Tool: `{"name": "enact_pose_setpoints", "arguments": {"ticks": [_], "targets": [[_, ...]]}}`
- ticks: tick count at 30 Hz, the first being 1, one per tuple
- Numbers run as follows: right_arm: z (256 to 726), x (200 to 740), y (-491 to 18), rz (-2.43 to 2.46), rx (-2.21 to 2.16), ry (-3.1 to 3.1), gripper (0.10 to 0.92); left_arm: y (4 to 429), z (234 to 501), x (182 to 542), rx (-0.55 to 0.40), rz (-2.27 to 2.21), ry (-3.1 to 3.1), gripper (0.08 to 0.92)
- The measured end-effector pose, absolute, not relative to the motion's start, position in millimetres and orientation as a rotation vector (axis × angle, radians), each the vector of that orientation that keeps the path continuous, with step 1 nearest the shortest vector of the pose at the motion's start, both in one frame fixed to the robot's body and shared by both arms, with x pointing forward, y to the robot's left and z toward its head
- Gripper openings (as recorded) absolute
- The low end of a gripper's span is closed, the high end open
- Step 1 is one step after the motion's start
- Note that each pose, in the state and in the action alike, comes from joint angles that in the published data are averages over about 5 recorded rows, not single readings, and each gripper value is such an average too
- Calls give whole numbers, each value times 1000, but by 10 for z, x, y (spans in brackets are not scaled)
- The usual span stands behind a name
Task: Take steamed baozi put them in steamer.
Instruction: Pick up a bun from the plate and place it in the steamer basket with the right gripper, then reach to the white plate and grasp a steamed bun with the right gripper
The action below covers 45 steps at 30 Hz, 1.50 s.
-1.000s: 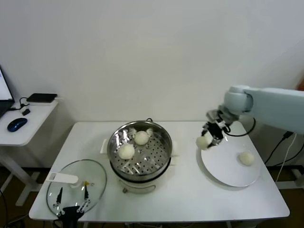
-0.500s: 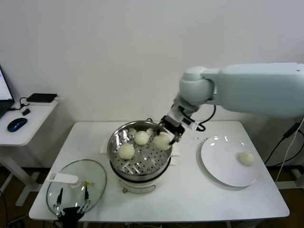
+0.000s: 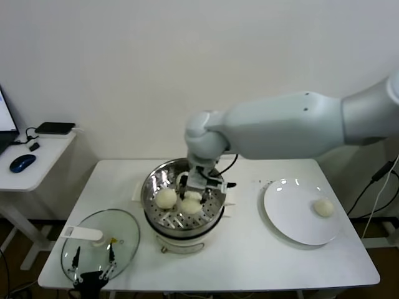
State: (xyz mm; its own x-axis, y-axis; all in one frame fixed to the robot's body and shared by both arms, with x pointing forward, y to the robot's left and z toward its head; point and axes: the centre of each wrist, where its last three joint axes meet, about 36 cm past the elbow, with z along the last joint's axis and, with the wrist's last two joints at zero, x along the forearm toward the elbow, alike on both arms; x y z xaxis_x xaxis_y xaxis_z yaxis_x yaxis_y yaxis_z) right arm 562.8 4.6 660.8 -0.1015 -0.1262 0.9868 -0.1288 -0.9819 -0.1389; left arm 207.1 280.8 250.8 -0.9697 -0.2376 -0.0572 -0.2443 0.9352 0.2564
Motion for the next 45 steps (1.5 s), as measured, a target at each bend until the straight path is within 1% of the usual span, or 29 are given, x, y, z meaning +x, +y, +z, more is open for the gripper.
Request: {"name": "enact_pose_setpoints", "arguments": {"ticks": [7, 10, 14, 16, 18, 21, 24, 29, 34, 39, 45], "targets": [[6259, 5650, 227, 2318, 2137, -219, 591, 2809, 2494, 2082, -384, 406, 3064, 823], [6156, 5671, 280, 2321, 2147, -215, 608, 2807, 2495, 2086, -384, 405, 3064, 823], [6099, 5715, 302, 2328, 2154, -232, 696, 2810, 2506, 2089, -385, 406, 3060, 823], [6098, 5732, 293, 2325, 2159, -238, 755, 2814, 2513, 2085, -386, 407, 3059, 823], [6124, 5754, 267, 2315, 2160, -244, 796, 2821, 2520, 2077, -387, 410, 3059, 823], [6248, 5821, 177, 2280, 2147, -260, 819, 2833, 2530, 2064, -389, 414, 3059, 823], [6461, 5927, 18, 2222, 2107, -292, 822, 2837, 2538, 2057, -389, 416, 3059, 823], [6868, 6145, -430, 2082, 1991, -409, 823, 2829, 2549, 2039, -383, 416, 3063, 823], [7098, 6352, -1092, 1927, 1865, -570, 823, 2800, 2546, 2047, -373, 407, 3063, 823], [7092, 6479, -1861, 1797, 1737, -714, 823, 2780, 2546, 2066, -365, 402, 3061, 823], [6855, 6519, -2753, 1669, 1581, -859, 823, 2773, 2545, 2086, -361, 401, 3058, 823]]}}
